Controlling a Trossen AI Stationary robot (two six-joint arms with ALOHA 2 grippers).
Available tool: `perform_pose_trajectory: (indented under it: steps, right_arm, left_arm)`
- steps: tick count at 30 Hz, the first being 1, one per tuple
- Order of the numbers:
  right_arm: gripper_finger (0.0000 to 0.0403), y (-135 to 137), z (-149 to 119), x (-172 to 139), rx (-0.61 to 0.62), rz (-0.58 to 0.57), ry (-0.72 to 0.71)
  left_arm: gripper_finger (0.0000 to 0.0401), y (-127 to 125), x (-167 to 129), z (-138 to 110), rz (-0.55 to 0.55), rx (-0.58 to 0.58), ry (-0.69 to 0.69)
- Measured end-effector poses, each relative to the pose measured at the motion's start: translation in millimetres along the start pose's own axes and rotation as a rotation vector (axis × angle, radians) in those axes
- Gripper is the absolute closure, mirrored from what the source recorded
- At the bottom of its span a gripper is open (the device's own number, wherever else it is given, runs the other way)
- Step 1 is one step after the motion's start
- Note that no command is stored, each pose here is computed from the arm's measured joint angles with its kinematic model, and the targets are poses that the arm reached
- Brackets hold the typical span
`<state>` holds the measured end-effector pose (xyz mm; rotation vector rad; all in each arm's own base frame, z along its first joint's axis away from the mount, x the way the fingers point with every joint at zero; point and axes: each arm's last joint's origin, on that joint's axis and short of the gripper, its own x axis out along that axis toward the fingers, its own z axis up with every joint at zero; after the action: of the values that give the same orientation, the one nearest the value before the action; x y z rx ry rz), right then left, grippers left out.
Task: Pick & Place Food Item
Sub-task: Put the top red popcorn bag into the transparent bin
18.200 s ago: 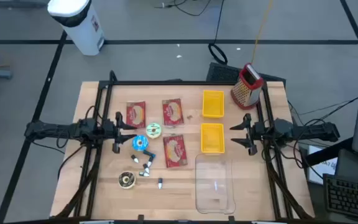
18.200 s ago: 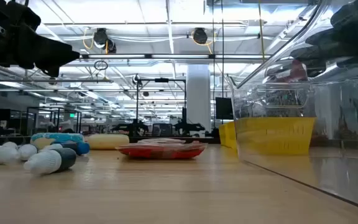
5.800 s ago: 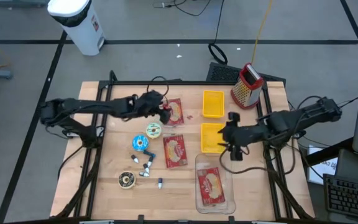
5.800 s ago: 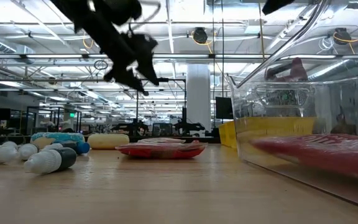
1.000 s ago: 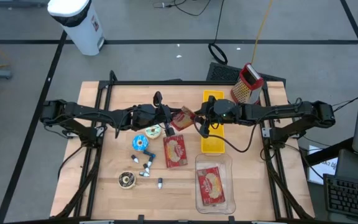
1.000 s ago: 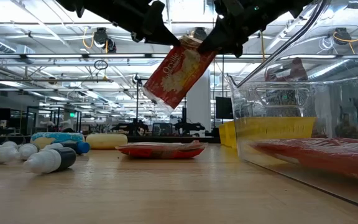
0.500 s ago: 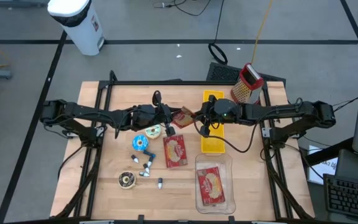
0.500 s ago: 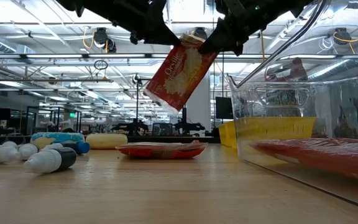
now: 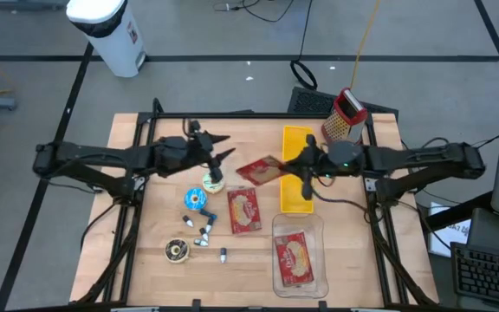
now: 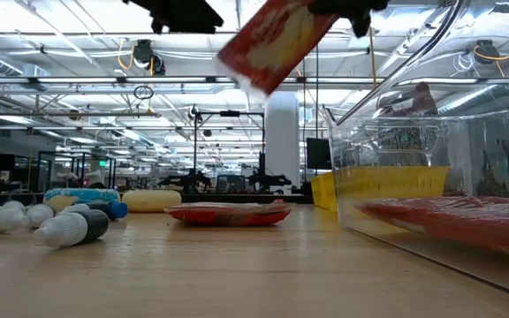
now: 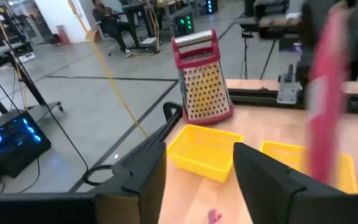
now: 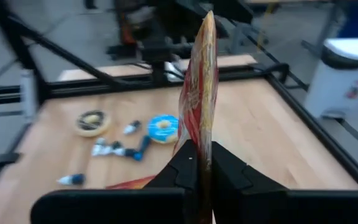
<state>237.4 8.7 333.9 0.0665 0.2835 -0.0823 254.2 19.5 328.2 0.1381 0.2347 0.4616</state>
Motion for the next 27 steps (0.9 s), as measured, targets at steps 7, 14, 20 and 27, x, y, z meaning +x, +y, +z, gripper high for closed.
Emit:
perform_pose_trajectory:
  steps: [7,14,20,27]
  right_arm:
    - [0.0393,22.8,2.7,-28.8,0.054,0.21,0.004]
    - [0.0393,59.9,-9.0,-38.1,0.027,0.549,0.123]
    - [0.0393,77.3,-28.1,-39.9,0.104,0.573,0.326]
    - [0.0393,89.7,-46.1,-34.2,0.179,0.555,0.492]
  left_arm:
    - [0.0181,10.7,-1.1,-14.6,0.036,-0.033,0.061]
    - [0.0189,12.8,10.2,-62.2,-0.042,-0.194,-0.04]
    - [0.0199,8.6,7.2,-87.1,-0.137,-0.265,-0.097]
    - [0.0205,8.4,6.9,-88.5,-0.142,-0.285,-0.099]
